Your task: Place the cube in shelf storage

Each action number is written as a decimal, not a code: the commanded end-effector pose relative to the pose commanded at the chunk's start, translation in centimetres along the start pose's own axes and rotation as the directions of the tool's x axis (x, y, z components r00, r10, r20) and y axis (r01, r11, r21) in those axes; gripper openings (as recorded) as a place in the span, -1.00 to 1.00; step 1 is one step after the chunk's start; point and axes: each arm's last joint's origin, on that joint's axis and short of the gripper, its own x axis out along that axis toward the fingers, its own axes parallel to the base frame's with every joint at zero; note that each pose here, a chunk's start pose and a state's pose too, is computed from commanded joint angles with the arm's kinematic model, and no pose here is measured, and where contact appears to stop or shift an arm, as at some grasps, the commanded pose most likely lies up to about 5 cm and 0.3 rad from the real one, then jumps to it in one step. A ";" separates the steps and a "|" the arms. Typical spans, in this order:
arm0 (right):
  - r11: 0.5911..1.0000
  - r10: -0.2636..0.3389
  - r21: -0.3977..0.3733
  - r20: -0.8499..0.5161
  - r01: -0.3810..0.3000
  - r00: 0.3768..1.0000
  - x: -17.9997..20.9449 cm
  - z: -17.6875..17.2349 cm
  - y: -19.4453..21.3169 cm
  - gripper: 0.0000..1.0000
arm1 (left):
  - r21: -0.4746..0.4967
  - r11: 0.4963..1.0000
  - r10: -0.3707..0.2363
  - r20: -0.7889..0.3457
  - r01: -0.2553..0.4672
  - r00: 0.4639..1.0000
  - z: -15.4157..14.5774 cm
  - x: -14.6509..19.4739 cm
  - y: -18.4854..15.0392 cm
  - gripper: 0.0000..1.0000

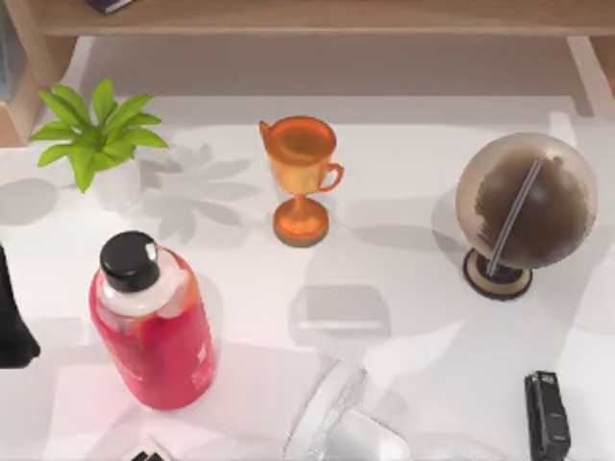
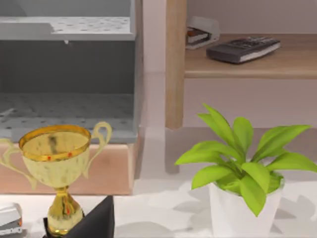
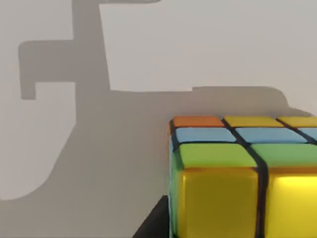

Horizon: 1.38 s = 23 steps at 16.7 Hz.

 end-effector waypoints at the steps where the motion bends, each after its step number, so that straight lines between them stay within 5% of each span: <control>1: 1.000 0.000 0.000 0.000 0.000 1.000 0.0 0.0 0.0 -0.51 | 0.000 1.000 0.000 0.000 0.000 1.000 0.0 0.0 0.0 1.00; 5: 1.000 0.000 0.000 0.000 0.000 1.000 0.0 0.0 0.0 -1.00 | 0.000 1.000 0.000 0.000 0.000 1.000 0.0 0.0 0.0 1.00; 15: 1.000 -0.005 -0.005 -0.003 0.005 1.000 -0.3 -0.1 -0.1 -1.00 | 0.000 1.000 0.000 0.000 0.000 1.000 0.0 0.0 0.0 1.00; 23: 0.993 -0.096 -0.058 0.047 0.099 0.994 -8.3 -0.3 0.4 -1.00 | 0.000 1.000 0.000 0.000 0.000 1.000 0.0 0.0 0.0 1.00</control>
